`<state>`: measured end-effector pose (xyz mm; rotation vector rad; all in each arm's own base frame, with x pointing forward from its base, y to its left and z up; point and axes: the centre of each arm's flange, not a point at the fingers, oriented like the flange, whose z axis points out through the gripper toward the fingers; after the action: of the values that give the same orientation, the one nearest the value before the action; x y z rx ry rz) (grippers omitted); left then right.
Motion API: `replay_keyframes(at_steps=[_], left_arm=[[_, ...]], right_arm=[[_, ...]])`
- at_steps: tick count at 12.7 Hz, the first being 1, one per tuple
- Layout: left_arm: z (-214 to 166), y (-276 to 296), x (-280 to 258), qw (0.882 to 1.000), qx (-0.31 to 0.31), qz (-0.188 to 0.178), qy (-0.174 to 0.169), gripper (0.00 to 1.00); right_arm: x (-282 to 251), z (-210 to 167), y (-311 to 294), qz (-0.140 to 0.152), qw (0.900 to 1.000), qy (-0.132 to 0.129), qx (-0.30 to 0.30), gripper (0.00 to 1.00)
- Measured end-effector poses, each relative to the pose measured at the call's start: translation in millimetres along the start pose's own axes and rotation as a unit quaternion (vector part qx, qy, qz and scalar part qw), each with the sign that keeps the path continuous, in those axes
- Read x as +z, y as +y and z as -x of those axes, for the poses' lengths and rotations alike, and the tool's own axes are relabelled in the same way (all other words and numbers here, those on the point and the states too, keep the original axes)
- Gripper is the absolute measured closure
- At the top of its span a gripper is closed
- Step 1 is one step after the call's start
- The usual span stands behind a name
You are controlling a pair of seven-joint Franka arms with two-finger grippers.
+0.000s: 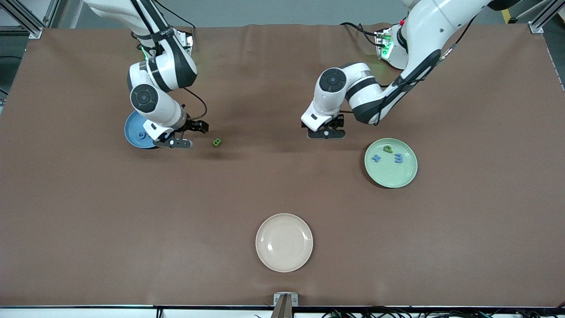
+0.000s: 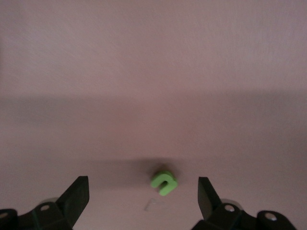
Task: Sort uppercase to blue plate, lowercase to green plate
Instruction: 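Grasp the green n with the left gripper while the right gripper grasps B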
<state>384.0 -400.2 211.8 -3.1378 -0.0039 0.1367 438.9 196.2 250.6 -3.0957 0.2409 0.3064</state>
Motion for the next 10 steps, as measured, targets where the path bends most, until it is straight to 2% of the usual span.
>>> replay_keyframes(at_steps=[4, 7, 8, 9, 10], left_arm=[[-1.5, 2.2, 21.4, 1.0, -0.013, 0.021, -0.016, 0.0], [0.8, 3.1, 27.7, 0.999, -0.012, 0.023, -0.023, 0.04], [2.2, 3.9, 29.8, 0.999, -0.011, 0.023, -0.026, 0.12], [3.5, 4.6, 31.6, 0.999, -0.01, 0.022, -0.027, 0.13], [4.4, 5.1, 33.1, 0.999, -0.009, 0.021, -0.028, 0.22]], right_arm=[[29.5, 3.7, -32.3, -0.007, 0.991, 0.027, 0.134, 0.0], [40.5, -1.0, -28.6, -0.002, 0.986, 0.024, 0.165, 0.0], [45.3, -3.3, -26.0, 0.0, 0.985, 0.024, 0.17, 0.0], [47.7, -5.0, -25.9, -0.003, 0.984, 0.028, 0.178, 0.0], [48.4, -6.0, -27.3, -0.007, 0.981, 0.034, 0.192, 0.04]])
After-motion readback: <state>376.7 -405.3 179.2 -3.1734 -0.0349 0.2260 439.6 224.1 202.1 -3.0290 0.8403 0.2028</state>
